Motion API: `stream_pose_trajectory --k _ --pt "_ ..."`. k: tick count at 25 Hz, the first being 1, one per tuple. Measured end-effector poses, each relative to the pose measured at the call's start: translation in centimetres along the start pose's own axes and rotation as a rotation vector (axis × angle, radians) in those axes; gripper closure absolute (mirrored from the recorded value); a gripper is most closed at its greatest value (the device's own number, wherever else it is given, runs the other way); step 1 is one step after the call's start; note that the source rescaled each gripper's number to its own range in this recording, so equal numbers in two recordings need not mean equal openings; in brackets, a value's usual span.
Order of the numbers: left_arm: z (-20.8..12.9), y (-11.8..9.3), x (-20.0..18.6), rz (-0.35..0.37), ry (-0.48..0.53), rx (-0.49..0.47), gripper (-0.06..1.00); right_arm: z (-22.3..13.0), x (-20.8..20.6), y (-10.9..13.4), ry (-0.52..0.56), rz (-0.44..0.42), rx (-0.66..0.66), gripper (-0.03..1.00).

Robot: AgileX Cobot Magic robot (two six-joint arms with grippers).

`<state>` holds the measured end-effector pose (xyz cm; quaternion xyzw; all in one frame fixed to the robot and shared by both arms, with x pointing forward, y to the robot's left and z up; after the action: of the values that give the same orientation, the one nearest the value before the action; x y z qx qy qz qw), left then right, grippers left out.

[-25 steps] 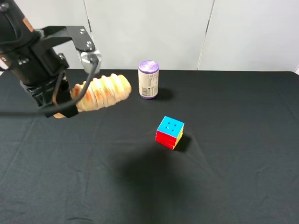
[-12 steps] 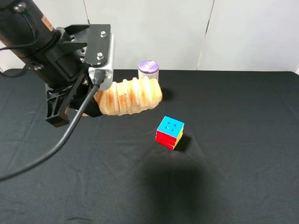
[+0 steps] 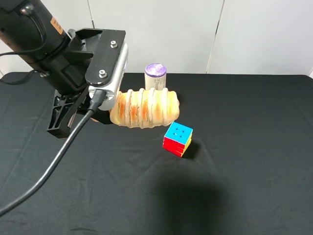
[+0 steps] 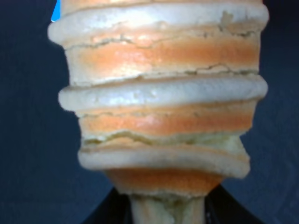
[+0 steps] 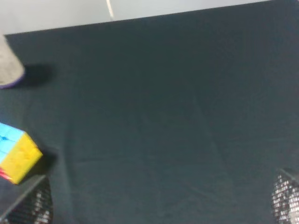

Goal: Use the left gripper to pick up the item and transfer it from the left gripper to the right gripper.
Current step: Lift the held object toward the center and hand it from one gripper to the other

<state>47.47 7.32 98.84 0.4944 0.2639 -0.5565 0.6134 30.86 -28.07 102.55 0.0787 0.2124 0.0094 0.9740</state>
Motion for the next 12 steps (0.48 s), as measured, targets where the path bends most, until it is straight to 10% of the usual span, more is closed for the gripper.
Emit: stream_pose_trajectory --k 12 --pt "0.4 0.0 0.0 0.001 -0.024 -0.016 0.93 1.9 4.4 5.3 0.293 0.315 0.138 -0.03"
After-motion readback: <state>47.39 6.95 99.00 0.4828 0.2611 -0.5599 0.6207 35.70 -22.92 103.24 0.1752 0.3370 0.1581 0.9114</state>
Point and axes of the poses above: a point on each arm's last joint axis where the gripper is mounted, x pointing out along that axis toward the gripper, y along the wrist's bending axis when the last joint is at zero, z = x × y, the point moved 8 cm from there along x, pointing out along that axis toward the gripper, and after that the axes turned 4 degrees about x, right-handed, at the moved point
